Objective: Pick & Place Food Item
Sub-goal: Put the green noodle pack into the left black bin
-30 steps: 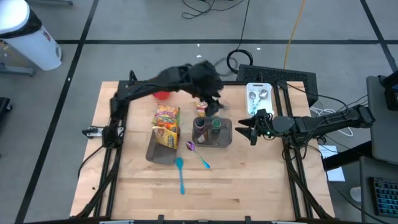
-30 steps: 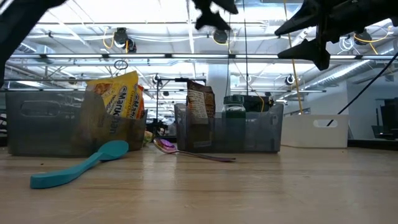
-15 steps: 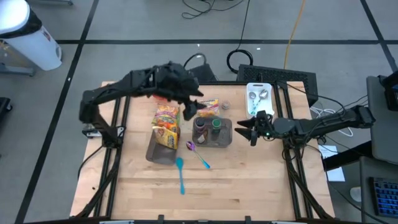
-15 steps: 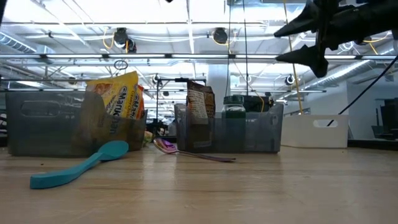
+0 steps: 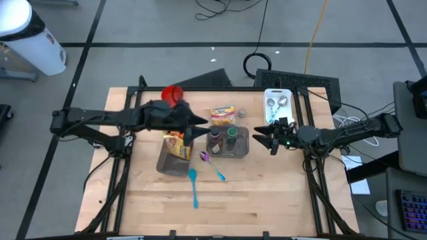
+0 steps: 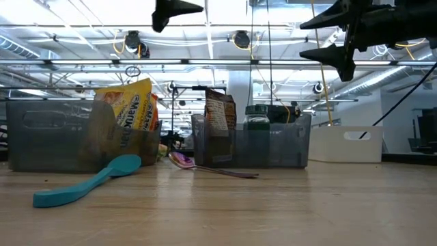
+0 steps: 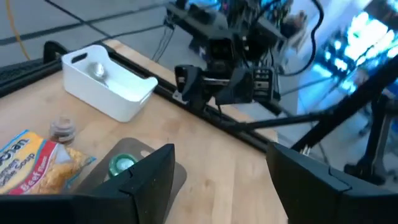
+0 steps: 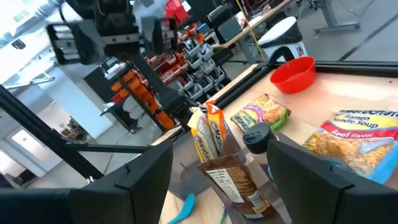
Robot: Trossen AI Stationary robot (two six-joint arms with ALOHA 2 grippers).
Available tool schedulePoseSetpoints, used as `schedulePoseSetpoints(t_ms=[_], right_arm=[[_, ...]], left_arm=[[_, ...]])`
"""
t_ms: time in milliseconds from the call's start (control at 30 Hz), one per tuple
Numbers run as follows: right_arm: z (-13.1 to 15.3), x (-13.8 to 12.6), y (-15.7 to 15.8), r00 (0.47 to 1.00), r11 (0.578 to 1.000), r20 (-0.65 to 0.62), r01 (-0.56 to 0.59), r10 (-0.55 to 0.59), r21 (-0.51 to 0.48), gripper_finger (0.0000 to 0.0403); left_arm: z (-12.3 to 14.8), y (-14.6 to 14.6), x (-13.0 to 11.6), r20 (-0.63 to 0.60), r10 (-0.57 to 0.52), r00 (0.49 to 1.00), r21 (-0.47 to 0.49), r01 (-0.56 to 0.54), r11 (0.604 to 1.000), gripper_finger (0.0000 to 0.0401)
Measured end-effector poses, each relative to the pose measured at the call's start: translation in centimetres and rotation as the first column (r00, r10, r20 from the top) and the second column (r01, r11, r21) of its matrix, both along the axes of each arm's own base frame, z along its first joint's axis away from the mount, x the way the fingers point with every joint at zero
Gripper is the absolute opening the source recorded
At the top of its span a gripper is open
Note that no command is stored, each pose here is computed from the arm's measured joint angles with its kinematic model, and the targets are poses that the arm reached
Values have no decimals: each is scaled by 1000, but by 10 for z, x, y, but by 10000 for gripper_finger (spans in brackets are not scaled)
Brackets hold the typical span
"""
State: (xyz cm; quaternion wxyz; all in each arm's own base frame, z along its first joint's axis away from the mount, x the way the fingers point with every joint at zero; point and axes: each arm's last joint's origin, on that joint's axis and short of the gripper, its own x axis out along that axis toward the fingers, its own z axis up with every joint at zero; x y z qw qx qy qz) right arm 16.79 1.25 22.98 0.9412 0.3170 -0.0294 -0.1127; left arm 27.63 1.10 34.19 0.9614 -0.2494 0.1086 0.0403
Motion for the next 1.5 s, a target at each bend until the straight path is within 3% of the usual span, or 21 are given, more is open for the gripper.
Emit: schedulePoseSetpoints(t_ms=[233, 533, 867, 1100, 1333, 1500], right_arm=[[1, -1, -2, 997, 996, 20, 76, -77, 43, 254], [4, -1, -4, 987, 987, 54, 146, -150, 74, 254], [5, -2, -5, 979, 976, 80, 179, -190, 124, 254], [5, -2, -6, 973, 967, 86, 200, -215, 157, 254], [3, -1, -7, 955, 947, 79, 269, -286, 179, 254], [2, 0, -8, 954, 947, 68, 280, -293, 155, 254]], left_arm=[[-19, -5, -42, 91, 69, 993, -21, -67, 998, 257], [-16, 1, -114, 246, 137, 960, 9, -144, 990, 257], [-27, 4, -170, 238, 229, 944, 8, -238, 971, 257], [-22, 9, -178, 296, 369, 881, 52, -400, 915, 257], [-3, 15, -168, 453, 433, 779, 179, -555, 812, 257], [12, 20, -162, 589, 479, 651, 80, -636, 767, 257]])
